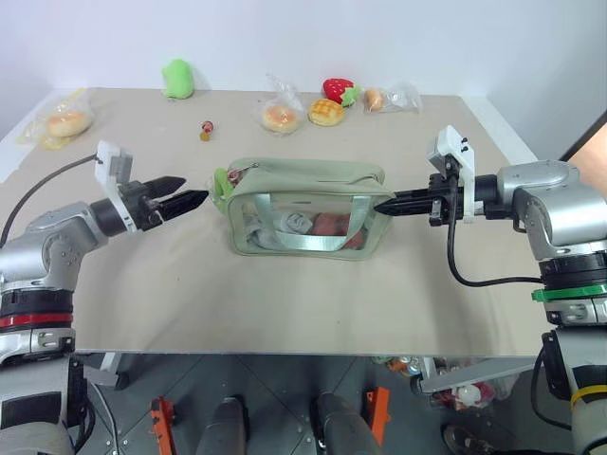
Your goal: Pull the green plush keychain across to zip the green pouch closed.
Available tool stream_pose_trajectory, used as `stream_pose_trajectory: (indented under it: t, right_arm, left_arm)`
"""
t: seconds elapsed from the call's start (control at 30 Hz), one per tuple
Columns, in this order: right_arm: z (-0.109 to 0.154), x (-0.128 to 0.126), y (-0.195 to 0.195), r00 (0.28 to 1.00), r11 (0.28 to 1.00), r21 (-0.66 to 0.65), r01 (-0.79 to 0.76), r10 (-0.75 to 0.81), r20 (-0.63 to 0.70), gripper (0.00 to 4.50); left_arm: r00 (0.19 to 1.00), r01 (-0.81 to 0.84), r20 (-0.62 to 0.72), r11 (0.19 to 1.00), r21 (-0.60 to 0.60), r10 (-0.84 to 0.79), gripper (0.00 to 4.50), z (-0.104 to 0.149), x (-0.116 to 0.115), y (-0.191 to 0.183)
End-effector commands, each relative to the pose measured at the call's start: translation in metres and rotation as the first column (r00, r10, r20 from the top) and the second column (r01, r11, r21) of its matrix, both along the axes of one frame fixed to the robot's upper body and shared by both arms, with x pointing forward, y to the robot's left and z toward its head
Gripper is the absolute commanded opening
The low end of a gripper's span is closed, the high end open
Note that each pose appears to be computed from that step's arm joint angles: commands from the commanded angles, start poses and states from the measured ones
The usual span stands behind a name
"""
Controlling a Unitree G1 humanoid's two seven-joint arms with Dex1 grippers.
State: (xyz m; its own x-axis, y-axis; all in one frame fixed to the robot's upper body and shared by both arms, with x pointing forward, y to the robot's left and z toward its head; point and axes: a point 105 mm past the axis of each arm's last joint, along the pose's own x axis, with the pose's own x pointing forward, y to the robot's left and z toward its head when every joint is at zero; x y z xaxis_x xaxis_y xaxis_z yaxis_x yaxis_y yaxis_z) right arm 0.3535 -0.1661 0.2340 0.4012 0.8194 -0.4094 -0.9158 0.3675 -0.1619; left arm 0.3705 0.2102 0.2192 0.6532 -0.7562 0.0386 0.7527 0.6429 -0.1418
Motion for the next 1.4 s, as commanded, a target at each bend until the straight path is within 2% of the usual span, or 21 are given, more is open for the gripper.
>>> stream_pose_trajectory:
  t: [0.03, 0.43, 0.53, 0.73, 0.77, 0.83, 0.9, 1.3, 1.4]
  right_arm:
    - [0.012, -0.006, 0.001, 0.999, 1.0, 0.018, -0.02, 0.019, 0.041, 0.02]
    - [0.013, -0.006, 0.001, 0.999, 1.0, 0.02, -0.013, 0.012, 0.047, 0.02]
    - [0.013, -0.007, 0.0, 0.999, 1.0, 0.021, -0.011, 0.01, 0.048, 0.0]
    - [0.012, -0.007, 0.0, 0.999, 1.0, 0.023, -0.007, 0.006, 0.049, 0.0]
    - [0.012, -0.007, 0.0, 0.999, 1.0, 0.023, -0.007, 0.006, 0.049, 0.0]
    - [0.012, -0.007, 0.0, 0.999, 1.0, 0.025, -0.006, 0.005, 0.05, 0.0]
    - [0.012, -0.008, 0.0, 0.999, 1.0, 0.027, -0.009, 0.008, 0.049, 0.0]
    - [0.012, -0.006, 0.001, 0.999, 1.0, 0.027, -0.011, 0.01, 0.05, 0.0]
    - [0.011, -0.006, 0.002, 0.999, 1.0, 0.028, -0.013, 0.012, 0.049, 0.0]
  left_arm:
    - [1.0, 0.028, 0.015, 0.999, -0.029, -0.028, 4.5, 0.01, 0.0, -0.006]
    - [0.999, 0.025, -0.028, 1.0, 0.015, -0.024, 4.5, -0.011, 0.007, -0.019]
    - [1.0, 0.012, -0.027, 1.0, 0.007, -0.011, 3.74, -0.013, 0.011, -0.02]
    - [1.0, -0.004, -0.014, 1.0, 0.003, 0.004, 1.57, -0.012, 0.017, -0.022]
    - [1.0, -0.002, -0.011, 1.0, 0.003, 0.002, 1.37, -0.012, 0.017, -0.022]
    - [1.0, 0.002, -0.01, 1.0, -0.004, -0.002, 0.5, -0.011, 0.018, -0.025]
    - [1.0, 0.008, -0.012, 1.0, -0.01, -0.008, 0.04, -0.01, 0.018, -0.027]
    - [1.0, 0.012, -0.002, 0.999, -0.03, -0.012, 0.04, -0.009, 0.015, -0.027]
    - [0.999, -0.018, 0.049, 0.996, -0.086, 0.022, 0.04, 0.006, 0.017, -0.022]
